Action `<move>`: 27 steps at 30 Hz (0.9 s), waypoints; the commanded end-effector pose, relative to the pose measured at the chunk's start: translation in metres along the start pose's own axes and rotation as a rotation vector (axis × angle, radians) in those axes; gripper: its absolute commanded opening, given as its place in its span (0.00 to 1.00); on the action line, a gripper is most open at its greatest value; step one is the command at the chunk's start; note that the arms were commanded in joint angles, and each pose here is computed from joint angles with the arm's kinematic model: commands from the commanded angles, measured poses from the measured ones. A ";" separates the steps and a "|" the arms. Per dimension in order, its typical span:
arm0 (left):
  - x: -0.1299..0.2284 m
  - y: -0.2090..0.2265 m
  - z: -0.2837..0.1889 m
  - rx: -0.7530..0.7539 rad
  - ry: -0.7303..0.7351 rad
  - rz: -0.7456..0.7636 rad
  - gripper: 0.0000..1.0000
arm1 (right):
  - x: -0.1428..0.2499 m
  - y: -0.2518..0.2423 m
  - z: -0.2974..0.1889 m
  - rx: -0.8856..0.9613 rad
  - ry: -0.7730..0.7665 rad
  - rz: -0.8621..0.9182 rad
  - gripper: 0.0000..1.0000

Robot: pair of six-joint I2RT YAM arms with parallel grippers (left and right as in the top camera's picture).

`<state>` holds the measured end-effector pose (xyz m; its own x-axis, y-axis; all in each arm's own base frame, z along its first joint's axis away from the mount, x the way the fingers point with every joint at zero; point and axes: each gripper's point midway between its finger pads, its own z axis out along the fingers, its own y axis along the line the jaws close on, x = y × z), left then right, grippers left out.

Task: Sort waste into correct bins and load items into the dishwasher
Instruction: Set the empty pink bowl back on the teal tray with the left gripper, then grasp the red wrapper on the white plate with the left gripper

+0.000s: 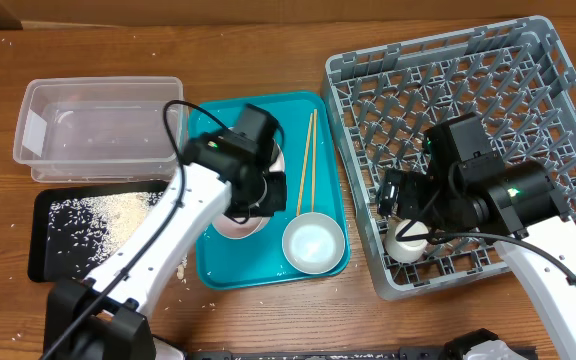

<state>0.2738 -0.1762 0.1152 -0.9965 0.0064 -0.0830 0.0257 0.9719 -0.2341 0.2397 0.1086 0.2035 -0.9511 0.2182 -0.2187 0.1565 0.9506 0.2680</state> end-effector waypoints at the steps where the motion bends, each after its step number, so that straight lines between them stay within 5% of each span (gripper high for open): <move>1: 0.006 0.027 0.018 -0.234 -0.064 0.014 0.09 | -0.007 0.004 -0.004 -0.013 -0.035 -0.003 1.00; 6: 0.020 0.027 0.037 -0.259 -0.024 0.005 0.11 | -0.008 0.004 -0.004 -0.013 -0.036 -0.003 1.00; 12: 0.016 0.023 0.022 -0.269 -0.033 0.019 0.25 | -0.014 0.005 -0.005 -0.009 -0.065 -0.005 1.00; 14: 0.002 0.020 0.012 -0.276 -0.082 0.041 0.30 | -0.014 0.005 -0.005 -0.009 -0.065 -0.005 1.00; 18: -0.044 0.002 -0.010 -0.239 -0.248 0.128 0.59 | -0.015 0.005 -0.005 -0.012 -0.070 -0.005 1.00; 21: -0.080 -0.002 -0.012 -0.232 -0.362 0.211 0.58 | -0.015 0.006 -0.005 -0.014 -0.071 -0.006 1.00; 27: -0.125 0.038 0.028 -0.297 -0.381 0.129 0.58 | -0.016 0.006 -0.005 -0.014 -0.072 -0.005 1.00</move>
<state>0.3780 -0.1736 0.1223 -0.8697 0.0871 -0.4858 0.0996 0.9950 0.0001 0.2513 0.1094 0.2073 -0.9370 0.2251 -0.2669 0.1495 0.9495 0.2759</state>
